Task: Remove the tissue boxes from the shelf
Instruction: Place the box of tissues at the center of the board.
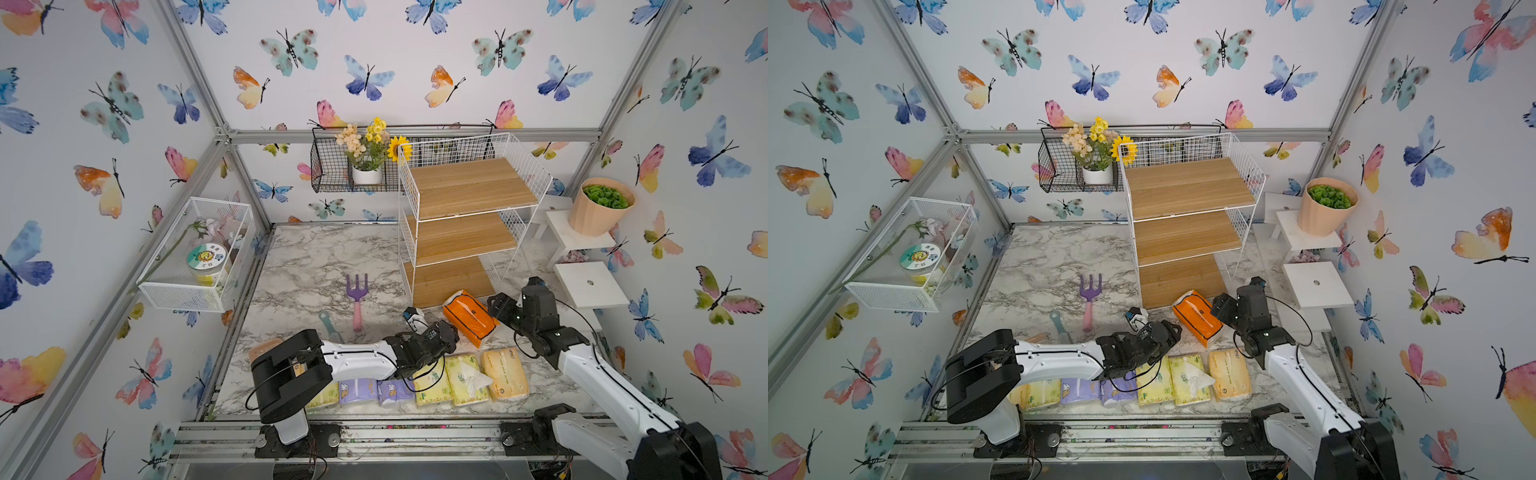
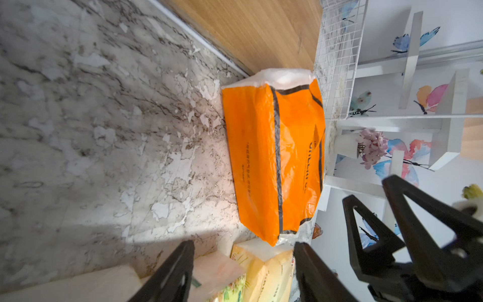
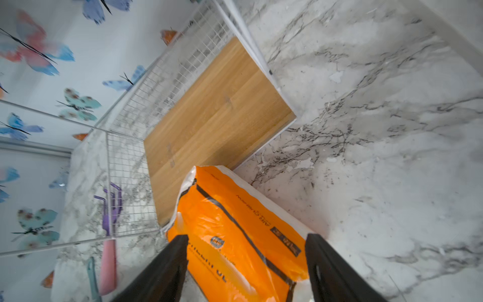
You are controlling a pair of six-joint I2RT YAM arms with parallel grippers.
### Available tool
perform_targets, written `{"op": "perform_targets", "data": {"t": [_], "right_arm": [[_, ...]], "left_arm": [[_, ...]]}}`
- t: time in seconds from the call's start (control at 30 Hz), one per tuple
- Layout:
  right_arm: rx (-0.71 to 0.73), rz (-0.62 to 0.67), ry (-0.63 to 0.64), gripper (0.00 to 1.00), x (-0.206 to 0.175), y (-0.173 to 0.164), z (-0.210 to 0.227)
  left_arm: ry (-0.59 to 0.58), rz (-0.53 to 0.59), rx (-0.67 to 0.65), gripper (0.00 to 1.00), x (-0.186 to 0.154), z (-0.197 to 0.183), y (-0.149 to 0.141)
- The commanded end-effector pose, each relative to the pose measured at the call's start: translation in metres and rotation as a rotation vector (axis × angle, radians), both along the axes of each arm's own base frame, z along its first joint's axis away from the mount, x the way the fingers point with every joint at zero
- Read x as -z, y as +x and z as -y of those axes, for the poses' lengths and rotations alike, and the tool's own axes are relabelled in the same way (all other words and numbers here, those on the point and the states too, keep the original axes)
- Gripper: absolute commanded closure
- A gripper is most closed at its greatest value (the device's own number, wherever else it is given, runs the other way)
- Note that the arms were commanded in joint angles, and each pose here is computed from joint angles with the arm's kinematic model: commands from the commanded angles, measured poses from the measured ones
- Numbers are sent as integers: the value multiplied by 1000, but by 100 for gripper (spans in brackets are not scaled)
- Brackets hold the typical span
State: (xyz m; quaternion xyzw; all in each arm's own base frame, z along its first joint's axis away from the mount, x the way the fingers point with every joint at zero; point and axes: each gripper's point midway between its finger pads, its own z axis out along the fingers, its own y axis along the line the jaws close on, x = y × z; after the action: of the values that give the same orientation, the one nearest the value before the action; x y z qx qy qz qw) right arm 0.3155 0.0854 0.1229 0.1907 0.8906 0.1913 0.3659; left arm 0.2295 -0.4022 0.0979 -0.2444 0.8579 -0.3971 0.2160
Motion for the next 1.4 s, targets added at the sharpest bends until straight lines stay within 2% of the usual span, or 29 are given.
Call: {"op": "perform_targets", "data": {"t": [0.0,0.2,0.3,0.43,0.67,0.93,1.17,1.37], "right_arm": [[-117,8,-39,24,6,16,-6],[-197,-51,-34,27,34,26,-11],[-270,-101,8,38,50,21,-23],[-358,-127,94,54,54,4,-41],[-392,-139,179,60,52,-24,-49],[-367,-146,204,62,50,-46,-45],[-307,-127,150,57,40,-47,-32],[-108,-26,41,48,15,-42,5]], "left_arm": [[60,34,55,35,6,5,4],[70,85,87,29,5,14,14],[61,115,111,26,4,20,21],[57,117,98,28,6,15,31],[63,100,105,42,15,14,39],[82,63,135,60,30,19,37],[67,75,195,76,29,35,35],[76,90,241,91,30,44,29]]}}
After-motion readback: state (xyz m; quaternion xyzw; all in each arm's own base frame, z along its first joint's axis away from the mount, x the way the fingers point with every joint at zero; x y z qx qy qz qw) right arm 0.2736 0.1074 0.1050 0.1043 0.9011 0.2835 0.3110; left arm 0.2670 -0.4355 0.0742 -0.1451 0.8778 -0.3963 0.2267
